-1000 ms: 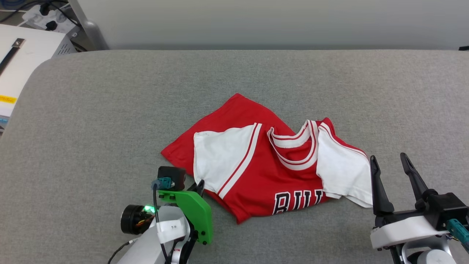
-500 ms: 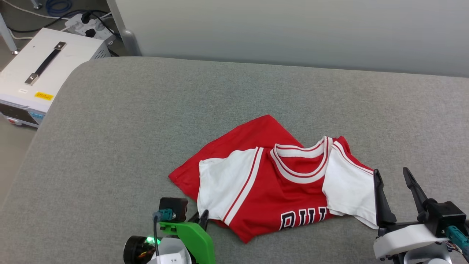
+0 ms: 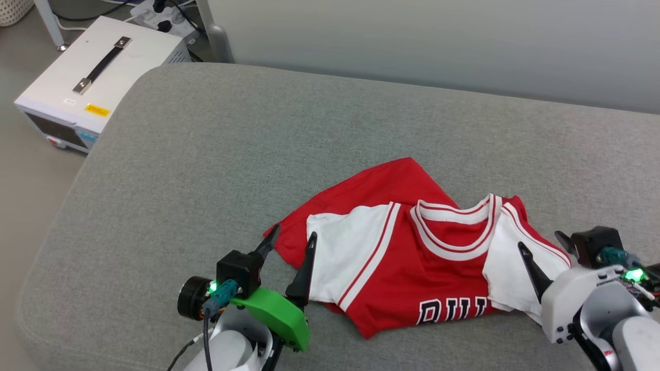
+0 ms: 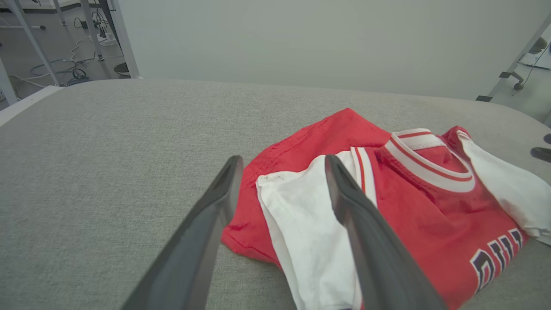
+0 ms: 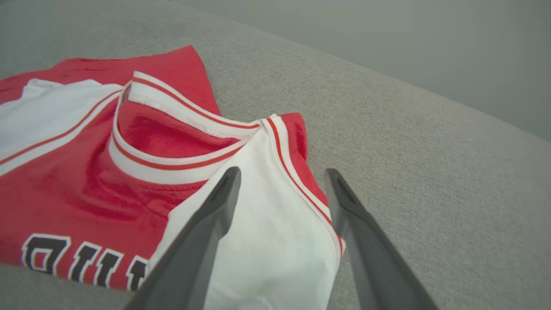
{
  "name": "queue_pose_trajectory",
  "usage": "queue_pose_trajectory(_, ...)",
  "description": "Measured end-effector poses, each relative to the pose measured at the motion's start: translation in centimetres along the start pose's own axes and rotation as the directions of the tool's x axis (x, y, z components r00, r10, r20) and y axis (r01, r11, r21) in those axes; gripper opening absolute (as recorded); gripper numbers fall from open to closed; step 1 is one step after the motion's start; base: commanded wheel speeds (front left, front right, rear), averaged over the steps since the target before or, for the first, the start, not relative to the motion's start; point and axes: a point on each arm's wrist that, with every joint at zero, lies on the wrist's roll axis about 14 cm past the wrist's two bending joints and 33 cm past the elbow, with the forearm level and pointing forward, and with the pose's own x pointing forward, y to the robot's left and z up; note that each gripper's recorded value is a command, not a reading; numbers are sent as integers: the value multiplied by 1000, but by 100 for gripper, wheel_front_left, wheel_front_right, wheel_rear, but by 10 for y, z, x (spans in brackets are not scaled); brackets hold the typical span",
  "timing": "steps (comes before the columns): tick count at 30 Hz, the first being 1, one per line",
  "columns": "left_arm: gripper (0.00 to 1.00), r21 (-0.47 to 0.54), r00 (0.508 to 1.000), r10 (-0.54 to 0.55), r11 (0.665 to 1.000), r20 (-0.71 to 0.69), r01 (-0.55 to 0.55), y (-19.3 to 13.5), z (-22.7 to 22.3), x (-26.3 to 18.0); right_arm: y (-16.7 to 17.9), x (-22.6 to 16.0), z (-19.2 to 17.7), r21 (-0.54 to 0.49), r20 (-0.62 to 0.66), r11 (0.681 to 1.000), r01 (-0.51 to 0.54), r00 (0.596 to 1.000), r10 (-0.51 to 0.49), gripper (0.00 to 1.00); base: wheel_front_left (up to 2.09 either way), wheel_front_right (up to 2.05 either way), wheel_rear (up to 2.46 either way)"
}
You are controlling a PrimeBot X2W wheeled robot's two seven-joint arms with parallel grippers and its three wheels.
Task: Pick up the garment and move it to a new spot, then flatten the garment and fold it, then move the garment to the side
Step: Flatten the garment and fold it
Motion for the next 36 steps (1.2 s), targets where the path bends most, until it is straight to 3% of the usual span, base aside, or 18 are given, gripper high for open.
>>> queue_pose_trajectory(2,100,5,1000,5,1000,14,-5,1,3,1,3,10,-3,-38,-93,998,-49,995,45,100,0,0,0)
queue_pose_trajectory(8,100,-9,999,34,999,27,-34,8,4,-1,-1,42,4,-19,-264,994,-112,959,103,100,0,0,0)
queue_pose_trajectory(12,100,-9,996,74,997,42,-74,19,8,-3,0,61,-20,-5,-439,990,-142,890,125,100,0,0,0)
queue_pose_trajectory(17,100,-9,992,118,993,35,-118,32,5,-7,9,72,-48,35,-567,985,-169,808,159,100,0,0,0)
queue_pose_trajectory(22,100,-6,988,153,988,-13,-154,43,-11,-14,13,82,-55,35,-611,980,-196,772,176,100,0,0,0)
queue_pose_trajectory(23,100,-7,987,157,988,-16,-157,44,-12,-14,13,83,-58,39,-618,980,-196,766,178,93,0,0,0)
queue_pose_trajectory(24,100,-9,987,158,987,-19,-158,44,-13,-14,14,83,-59,40,-623,979,-198,762,180,28,0,0,0)
queue_pose_trajectory(25,100,-9,987,160,987,-20,-160,44,-13,-14,14,85,-59,41,-618,979,-198,765,181,0,0,0,0)
queue_pose_trajectory(32,100,-2,987,164,987,6,-164,47,-6,-15,5,88,-39,41,-515,986,-159,842,157,0,0,0,0)
queue_pose_trajectory(36,100,-1,988,151,989,23,-151,43,-1,-16,-18,86,-9,35,-429,995,-99,898,104,0,0,0,0)
